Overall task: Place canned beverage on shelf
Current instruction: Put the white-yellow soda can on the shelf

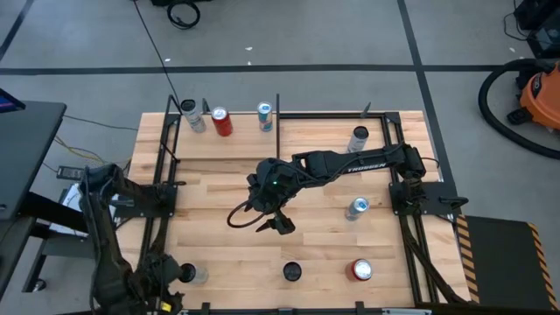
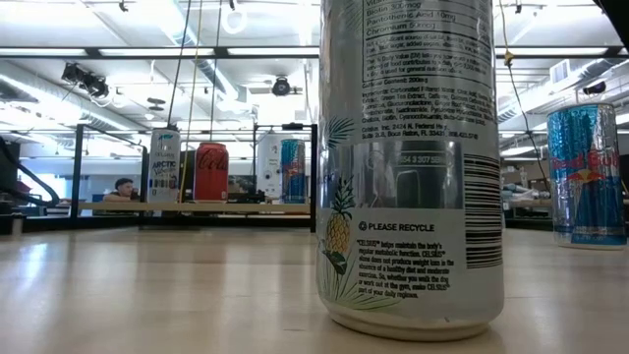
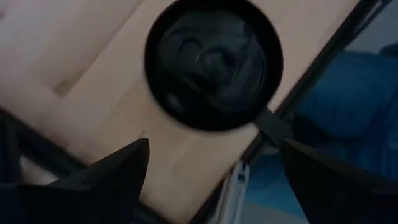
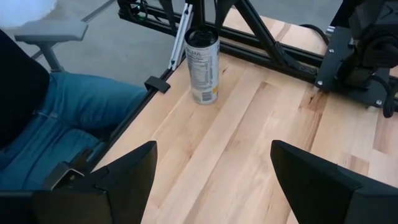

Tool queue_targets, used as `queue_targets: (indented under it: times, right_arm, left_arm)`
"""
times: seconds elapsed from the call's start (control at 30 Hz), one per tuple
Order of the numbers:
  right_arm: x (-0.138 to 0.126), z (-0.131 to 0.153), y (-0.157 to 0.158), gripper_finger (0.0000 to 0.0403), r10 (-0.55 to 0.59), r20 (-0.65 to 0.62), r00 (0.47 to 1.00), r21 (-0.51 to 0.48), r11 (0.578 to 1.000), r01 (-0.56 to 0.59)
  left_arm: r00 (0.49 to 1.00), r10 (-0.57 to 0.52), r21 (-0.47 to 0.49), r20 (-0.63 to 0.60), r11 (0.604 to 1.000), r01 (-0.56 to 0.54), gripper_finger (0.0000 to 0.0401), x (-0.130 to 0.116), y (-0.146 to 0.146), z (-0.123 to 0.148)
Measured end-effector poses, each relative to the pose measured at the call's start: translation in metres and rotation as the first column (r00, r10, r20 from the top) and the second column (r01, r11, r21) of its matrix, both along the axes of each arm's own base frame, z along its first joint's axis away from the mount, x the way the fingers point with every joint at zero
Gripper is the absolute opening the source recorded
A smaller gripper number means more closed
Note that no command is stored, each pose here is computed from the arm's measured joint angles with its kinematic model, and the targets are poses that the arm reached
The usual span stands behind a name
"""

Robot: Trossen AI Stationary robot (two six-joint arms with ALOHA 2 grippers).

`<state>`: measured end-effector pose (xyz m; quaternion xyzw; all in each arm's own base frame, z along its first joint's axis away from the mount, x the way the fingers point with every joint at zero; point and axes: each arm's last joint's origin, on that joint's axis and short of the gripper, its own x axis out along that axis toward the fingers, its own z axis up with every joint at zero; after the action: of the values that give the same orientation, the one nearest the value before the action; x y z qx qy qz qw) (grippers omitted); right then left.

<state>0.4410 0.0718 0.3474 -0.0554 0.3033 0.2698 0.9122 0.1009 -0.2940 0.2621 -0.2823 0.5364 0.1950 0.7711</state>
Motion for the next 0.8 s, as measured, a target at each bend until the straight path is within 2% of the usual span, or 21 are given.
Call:
queue_targets:
  times: [0.27,0.47,0.63,0.8]
  right_arm:
    - [0.000,0.000,0.000,0.0323,0.020,0.014,1.000,-0.022,1.000,-0.020]
    - [0.000,0.000,0.000,0.0323,0.020,0.014,1.000,-0.022,1.000,-0.020]
    - [0.000,0.000,0.000,0.0323,0.020,0.014,1.000,-0.023,1.000,-0.019]
    - [0.000,0.000,0.000,0.0323,0.019,0.015,1.000,-0.023,1.000,-0.019]
  left_arm:
    - [0.998,0.041,0.065,0.040,0.997,-0.044,0.0360,-0.004,-0.021,-0.033]
    - [0.984,0.048,0.149,0.172,0.986,-0.074,0.0360,-0.007,-0.032,-0.056]
    - [0.984,0.059,0.198,0.169,0.976,-0.092,0.0360,-0.006,-0.036,-0.074]
    - [0.977,0.043,0.253,0.208,0.963,-0.096,0.0360,-0.007,-0.036,-0.081]
